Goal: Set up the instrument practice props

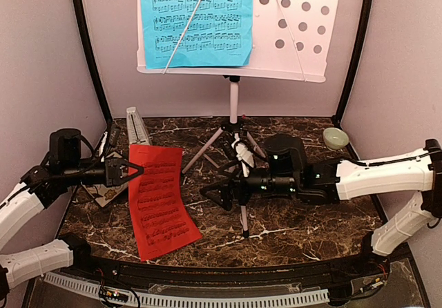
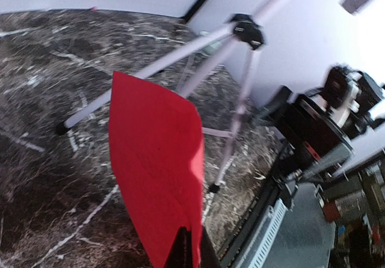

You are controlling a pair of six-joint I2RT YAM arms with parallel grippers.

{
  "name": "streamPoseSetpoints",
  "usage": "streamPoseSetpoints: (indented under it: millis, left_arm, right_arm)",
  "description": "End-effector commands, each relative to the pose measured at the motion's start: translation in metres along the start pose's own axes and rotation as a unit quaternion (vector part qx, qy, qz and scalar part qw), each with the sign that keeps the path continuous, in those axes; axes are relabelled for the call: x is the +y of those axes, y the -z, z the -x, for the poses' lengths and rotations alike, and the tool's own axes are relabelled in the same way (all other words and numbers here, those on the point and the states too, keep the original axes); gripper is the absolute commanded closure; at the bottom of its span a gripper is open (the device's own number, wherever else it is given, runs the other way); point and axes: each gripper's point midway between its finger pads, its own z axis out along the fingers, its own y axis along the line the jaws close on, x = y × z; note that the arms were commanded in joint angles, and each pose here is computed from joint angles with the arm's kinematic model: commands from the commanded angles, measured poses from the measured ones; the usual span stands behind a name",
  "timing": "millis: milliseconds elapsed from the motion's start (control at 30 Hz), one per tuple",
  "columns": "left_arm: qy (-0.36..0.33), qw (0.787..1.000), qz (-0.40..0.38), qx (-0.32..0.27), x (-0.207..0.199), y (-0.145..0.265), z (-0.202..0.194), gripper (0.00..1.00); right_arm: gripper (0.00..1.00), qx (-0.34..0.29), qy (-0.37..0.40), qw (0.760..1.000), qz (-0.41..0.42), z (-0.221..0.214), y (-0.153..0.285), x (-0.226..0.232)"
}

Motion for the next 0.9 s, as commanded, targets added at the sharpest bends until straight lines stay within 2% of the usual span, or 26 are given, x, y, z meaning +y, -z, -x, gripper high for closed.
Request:
streamPoseSetpoints:
  millis: [0, 167, 433, 867]
  left_arm:
    - [-0.112, 0.984, -0.139, 0.024, -0.071, 0.025, -0.010, 1.00]
    - [-0.143, 0.962, -0.233, 0.025, -0.109, 0.043, -0.010, 1.00]
    - [-0.162, 0.931, -0.328, 0.010, -0.148, 0.064, 0.002, 1.00]
    - [-0.169, 0.910, -0.379, 0.021, -0.171, 0.072, 0.002, 1.00]
  right_arm:
    - [0.01, -0.074, 0.006, 0.997, 0.003, 0.030, 0.028, 0.003]
    - [0.01, -0.083, 0.019, 0.996, -0.013, 0.024, 0.048, -0.003]
    - [0.01, -0.113, 0.041, 0.993, -0.009, 0.024, 0.081, -0.001]
    - [0.04, -0.123, 0.057, 0.989, 0.053, 0.034, 0.074, 0.021]
